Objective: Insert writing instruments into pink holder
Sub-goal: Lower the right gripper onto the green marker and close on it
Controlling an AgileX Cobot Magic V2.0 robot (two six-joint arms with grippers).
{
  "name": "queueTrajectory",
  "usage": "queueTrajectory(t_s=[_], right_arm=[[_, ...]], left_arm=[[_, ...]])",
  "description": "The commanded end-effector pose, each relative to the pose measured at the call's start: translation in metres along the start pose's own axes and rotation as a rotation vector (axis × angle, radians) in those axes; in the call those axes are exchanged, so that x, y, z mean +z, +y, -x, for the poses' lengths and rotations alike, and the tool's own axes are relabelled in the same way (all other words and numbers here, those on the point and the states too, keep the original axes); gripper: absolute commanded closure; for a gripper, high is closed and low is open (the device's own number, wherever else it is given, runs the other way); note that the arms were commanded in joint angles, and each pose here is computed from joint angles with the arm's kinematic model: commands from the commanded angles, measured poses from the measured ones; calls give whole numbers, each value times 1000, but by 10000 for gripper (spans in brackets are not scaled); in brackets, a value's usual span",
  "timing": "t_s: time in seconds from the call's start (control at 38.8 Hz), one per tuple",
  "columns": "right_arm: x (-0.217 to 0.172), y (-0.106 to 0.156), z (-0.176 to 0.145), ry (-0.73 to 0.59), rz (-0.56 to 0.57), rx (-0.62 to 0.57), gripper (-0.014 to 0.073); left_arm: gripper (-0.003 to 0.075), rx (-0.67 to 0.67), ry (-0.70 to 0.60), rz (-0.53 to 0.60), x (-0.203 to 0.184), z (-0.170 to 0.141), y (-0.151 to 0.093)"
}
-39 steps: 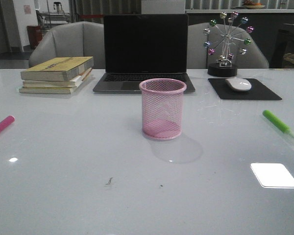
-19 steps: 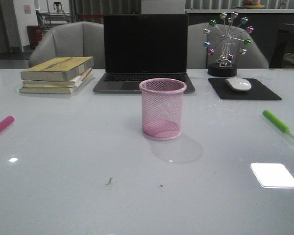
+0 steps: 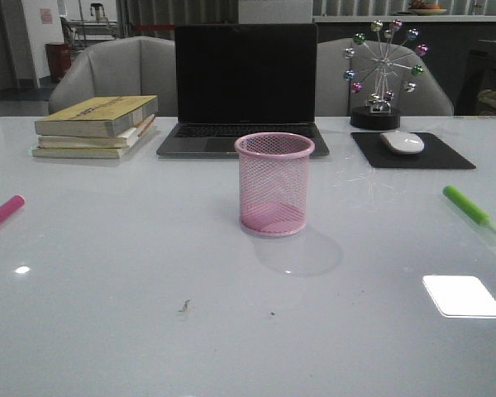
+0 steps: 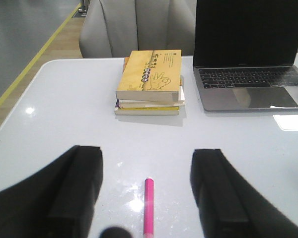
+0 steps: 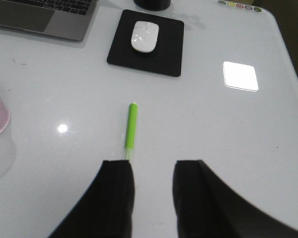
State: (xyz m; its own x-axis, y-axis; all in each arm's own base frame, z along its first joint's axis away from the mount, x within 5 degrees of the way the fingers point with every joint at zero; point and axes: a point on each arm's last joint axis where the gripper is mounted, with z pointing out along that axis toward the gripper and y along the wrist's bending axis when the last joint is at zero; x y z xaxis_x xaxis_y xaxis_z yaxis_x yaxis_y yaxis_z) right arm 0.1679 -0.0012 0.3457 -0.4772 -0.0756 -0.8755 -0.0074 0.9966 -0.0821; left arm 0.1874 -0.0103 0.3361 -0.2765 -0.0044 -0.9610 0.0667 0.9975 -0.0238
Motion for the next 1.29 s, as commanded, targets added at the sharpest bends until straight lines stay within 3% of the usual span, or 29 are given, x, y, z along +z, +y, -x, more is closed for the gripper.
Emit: queueTrajectory(t_s=[0.0,0.46,0.72,1.26], right_arm=[[-8,-2,19,-120,-7,-6,249],[-1,-1,15,-67,-6,-7,253],[45,2,11,100,11,0,253],[159,5,58,297,30,26,253]], left_arm=[[262,-12,-111,10,0,19,1],[262,-12,-156,19,2,22,1],[263,-12,-156,19,2,22,1],[263,-12,-150,18,2,22,1]])
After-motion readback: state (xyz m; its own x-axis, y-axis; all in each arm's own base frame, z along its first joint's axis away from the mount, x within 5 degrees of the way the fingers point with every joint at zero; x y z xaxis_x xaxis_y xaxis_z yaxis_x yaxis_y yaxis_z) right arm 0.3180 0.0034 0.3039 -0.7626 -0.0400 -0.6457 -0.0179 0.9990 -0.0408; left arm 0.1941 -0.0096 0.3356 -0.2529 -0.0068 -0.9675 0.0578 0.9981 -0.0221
